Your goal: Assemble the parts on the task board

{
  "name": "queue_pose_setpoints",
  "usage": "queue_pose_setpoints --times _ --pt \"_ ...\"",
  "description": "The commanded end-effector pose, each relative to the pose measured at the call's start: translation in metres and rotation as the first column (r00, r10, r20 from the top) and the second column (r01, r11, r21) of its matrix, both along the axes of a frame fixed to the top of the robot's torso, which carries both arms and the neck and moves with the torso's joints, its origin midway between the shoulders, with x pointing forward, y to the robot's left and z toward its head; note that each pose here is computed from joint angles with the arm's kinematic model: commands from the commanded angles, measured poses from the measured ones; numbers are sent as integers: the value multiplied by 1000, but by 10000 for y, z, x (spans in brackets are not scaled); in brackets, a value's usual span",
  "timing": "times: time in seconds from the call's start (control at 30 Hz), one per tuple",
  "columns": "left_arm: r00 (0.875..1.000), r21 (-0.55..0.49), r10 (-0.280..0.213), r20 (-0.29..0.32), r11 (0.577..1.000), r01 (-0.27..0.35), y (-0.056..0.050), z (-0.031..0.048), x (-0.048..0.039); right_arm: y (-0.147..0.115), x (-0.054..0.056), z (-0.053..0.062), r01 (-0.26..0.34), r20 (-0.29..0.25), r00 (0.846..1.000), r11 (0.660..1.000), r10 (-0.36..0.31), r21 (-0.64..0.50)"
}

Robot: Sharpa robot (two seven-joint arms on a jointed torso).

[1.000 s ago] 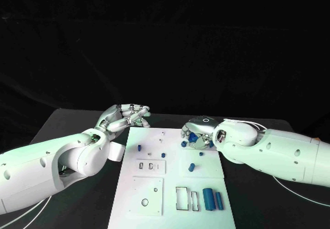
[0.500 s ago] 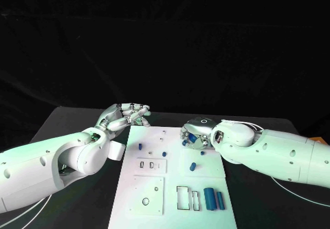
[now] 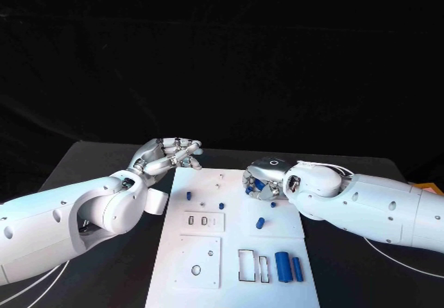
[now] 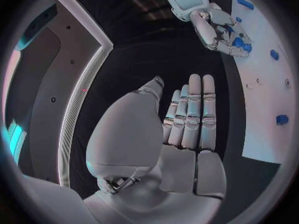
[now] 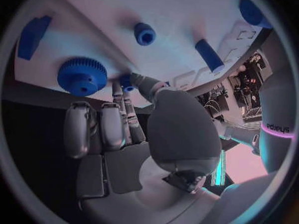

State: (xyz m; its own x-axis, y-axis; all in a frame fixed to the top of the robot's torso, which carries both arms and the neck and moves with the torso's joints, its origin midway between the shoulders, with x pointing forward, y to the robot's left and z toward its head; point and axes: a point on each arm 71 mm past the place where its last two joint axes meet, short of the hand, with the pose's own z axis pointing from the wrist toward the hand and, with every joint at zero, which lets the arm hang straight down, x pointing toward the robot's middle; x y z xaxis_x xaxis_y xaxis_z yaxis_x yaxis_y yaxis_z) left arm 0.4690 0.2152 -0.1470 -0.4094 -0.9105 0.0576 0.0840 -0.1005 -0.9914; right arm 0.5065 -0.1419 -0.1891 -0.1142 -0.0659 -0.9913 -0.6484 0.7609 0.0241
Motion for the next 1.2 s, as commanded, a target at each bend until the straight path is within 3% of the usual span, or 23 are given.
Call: queue_pose_setpoints --times 0.03,0.53,0.93,1.2 --pt "1000 -6 -21 8 1000 21 -19 22 -3 -9 3 13 14 38 999 1000 -15 23" --pt "1000 -1 -13 5 1000 13 11 12 18 72 -62 169 6 125 992 993 -20 115" --pt "1000 -1 -15 4 1000 15 1 9 25 292 104 235 26 161 986 991 -48 135" --pt "1000 -4 -23 3 1000 23 -31 11 23 458 153 237 10 168 985 989 -36 149"
